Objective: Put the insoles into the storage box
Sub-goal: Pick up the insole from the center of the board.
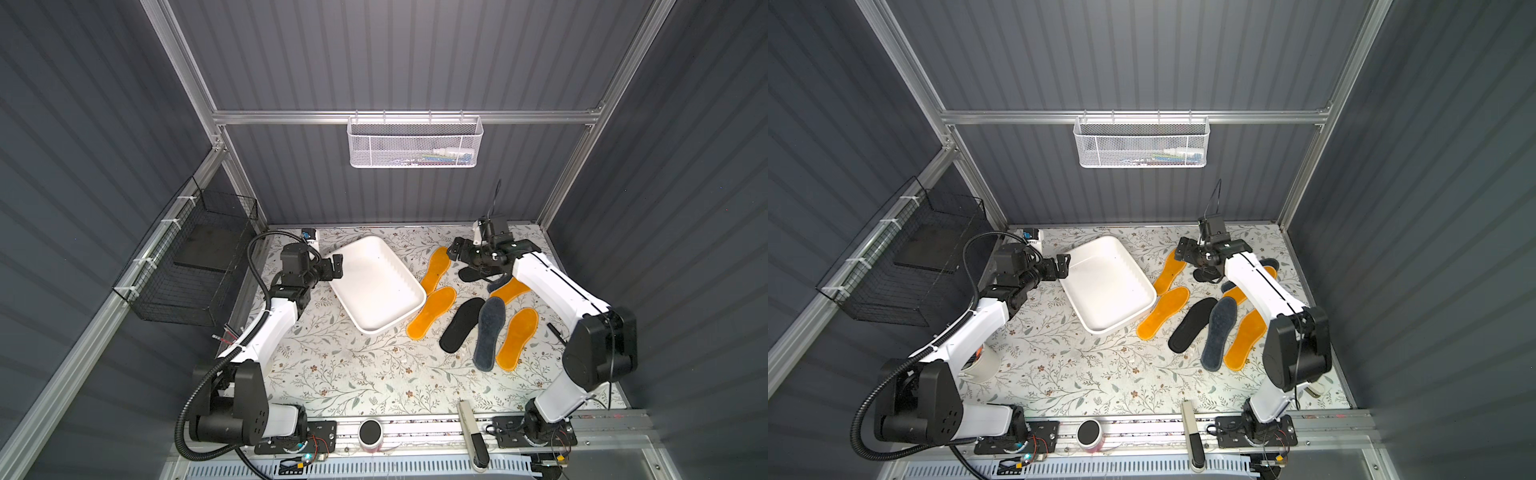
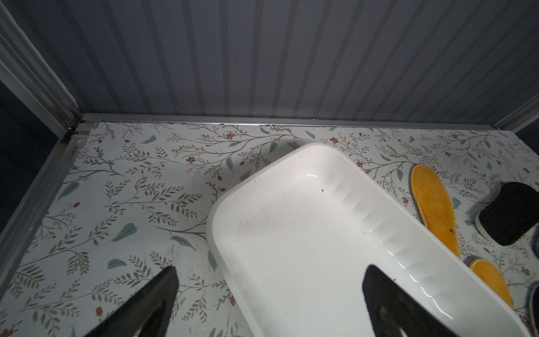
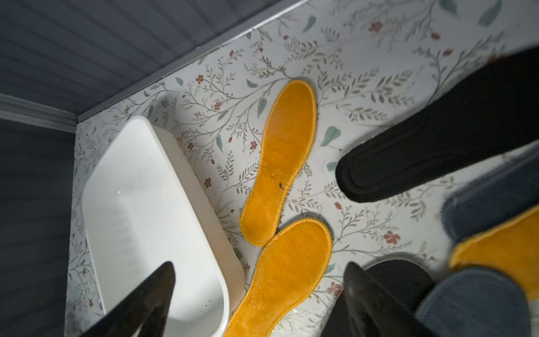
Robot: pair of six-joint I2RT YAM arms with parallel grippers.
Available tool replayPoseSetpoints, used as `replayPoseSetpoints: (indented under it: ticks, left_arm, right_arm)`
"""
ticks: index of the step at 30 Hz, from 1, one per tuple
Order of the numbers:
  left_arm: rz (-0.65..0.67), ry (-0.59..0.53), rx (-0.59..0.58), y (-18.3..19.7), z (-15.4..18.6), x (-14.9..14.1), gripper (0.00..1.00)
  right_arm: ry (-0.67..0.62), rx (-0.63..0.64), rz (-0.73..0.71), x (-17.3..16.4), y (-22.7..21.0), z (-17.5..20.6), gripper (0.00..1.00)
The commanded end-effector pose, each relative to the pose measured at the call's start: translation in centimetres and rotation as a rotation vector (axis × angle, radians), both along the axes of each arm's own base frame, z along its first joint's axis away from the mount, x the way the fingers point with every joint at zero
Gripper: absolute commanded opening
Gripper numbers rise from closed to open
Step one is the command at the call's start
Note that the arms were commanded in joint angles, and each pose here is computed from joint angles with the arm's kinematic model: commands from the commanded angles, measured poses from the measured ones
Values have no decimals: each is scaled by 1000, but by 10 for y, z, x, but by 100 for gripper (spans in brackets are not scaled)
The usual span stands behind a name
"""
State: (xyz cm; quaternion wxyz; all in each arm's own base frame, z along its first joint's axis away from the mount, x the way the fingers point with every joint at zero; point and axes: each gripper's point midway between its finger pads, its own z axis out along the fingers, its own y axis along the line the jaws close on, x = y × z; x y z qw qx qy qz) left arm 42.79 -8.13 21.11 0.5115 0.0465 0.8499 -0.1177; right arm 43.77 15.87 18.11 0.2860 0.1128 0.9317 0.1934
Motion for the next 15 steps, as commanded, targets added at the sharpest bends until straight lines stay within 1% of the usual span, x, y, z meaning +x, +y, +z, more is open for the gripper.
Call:
replayPoseSetpoints:
  ticks: [1,4,10,15]
  left_arm:
    - [-80,65,-82,-21,-6,-3,100]
    - [-106,82,-103,-27,-9,-3,100]
    - [-130,97,-102,-31,-12,-4,100]
    - [-161,98,-137,-37,-9,-9,100]
  right_arm:
    - [134,0,-32,-9,6,-27,78]
    - [170,23,-12,-6,21,-38,70]
    - [218,23,-11,-6,36,-60,68]
    - [231,22,-5,-5,42,-70,66]
